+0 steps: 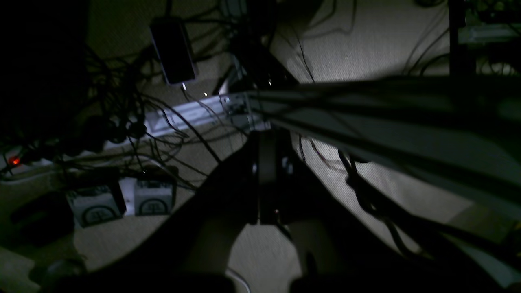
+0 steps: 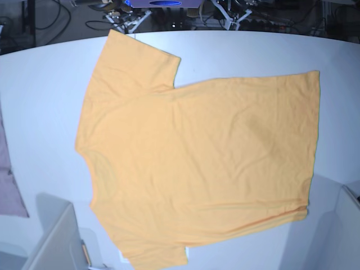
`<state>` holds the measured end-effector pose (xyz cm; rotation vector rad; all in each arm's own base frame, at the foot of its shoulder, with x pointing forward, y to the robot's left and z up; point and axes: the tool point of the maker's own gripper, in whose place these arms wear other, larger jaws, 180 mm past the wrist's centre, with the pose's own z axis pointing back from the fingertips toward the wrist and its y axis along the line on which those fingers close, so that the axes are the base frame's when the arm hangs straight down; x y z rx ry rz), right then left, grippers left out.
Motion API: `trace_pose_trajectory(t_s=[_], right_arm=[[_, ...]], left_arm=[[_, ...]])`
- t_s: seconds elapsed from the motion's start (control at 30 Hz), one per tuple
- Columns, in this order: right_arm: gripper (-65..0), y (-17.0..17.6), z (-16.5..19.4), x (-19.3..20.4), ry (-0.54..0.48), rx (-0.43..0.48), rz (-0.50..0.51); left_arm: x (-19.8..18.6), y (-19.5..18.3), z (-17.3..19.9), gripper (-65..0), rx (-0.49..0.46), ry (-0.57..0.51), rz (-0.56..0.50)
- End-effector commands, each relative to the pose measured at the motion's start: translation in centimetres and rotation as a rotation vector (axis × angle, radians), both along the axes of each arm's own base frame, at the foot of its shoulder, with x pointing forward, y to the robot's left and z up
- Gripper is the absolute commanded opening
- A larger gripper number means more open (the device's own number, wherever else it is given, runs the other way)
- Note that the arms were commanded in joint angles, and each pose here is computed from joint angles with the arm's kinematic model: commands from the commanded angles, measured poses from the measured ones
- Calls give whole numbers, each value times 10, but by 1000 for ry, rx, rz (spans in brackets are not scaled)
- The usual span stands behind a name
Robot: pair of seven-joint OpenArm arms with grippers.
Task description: Fold the T-shirt properly
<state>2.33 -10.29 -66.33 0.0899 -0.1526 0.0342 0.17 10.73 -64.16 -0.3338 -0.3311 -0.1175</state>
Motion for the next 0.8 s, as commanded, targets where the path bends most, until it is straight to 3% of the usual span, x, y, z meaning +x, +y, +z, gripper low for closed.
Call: trace_pose_trajectory(t_s=[0.0, 0.3, 0.43, 0.57, 0.67, 0.77], right_arm=[[-650, 4, 1, 3, -10, 15, 3], [-650, 3, 1, 4, -12, 13, 3], [-650, 3, 0, -15, 19, 13, 3], [-650, -3, -1, -50, 171, 0, 19], [-641, -8, -2, -52, 199, -9, 16], [-431, -10, -1, -61, 213, -15, 14]], left_arm=[[-1, 2, 1, -650, -6, -2, 6], [-7, 2, 1, -650, -8, 7, -1], [-11, 1, 1, -650, -11, 15, -15], [-10, 3, 1, -650, -7, 13, 2], [-14, 4, -1, -650, 2, 41, -2], [-30, 6, -6, -650, 21, 139, -32]])
